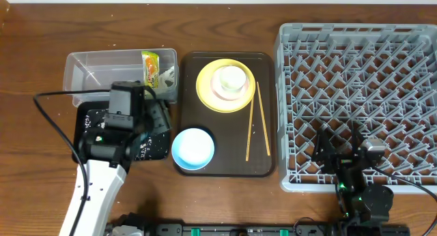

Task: Sort waste into correct bins and load items into the dishwasher rack

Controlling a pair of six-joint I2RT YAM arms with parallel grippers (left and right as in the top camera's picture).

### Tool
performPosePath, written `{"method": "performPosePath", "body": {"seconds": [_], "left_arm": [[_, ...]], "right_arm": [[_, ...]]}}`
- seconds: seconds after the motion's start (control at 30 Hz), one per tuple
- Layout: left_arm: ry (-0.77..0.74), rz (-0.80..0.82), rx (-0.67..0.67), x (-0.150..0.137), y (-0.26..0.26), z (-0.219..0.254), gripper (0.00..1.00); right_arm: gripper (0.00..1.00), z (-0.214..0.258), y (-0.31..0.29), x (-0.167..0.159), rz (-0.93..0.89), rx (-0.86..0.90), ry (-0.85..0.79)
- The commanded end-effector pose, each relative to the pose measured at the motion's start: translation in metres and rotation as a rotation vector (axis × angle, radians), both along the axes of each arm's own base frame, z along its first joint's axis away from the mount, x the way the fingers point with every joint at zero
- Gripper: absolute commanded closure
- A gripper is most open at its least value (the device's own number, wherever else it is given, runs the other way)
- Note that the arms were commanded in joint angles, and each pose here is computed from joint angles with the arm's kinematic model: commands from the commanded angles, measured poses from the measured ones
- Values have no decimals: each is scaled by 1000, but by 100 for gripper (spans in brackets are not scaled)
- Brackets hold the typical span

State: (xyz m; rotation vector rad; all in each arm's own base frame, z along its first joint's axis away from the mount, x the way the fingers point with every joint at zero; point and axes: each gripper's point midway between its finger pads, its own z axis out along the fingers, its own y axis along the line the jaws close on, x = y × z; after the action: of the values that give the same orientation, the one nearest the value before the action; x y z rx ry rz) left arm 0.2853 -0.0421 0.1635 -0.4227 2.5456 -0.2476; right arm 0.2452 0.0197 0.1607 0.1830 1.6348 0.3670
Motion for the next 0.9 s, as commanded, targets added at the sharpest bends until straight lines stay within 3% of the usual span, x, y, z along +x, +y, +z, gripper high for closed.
{"method": "performPosePath", "body": {"seconds": [0.0,0.1,0.17,0.43,0.87], "left_arm": [[-10,15,15,1,8,6,28],[-10,15,15,1,8,6,25],[-10,15,15,1,8,6,18],[-10,15,15,1,8,6,13],[-10,15,15,1,8,6,11]], "right_arm": [[1,-1,1,0,4,10,1],[1,-1,1,0,4,10,1],[1,-1,1,0,4,10,1],[1,-1,1,0,4,10,1],[1,-1,1,0,4,10,1]]}}
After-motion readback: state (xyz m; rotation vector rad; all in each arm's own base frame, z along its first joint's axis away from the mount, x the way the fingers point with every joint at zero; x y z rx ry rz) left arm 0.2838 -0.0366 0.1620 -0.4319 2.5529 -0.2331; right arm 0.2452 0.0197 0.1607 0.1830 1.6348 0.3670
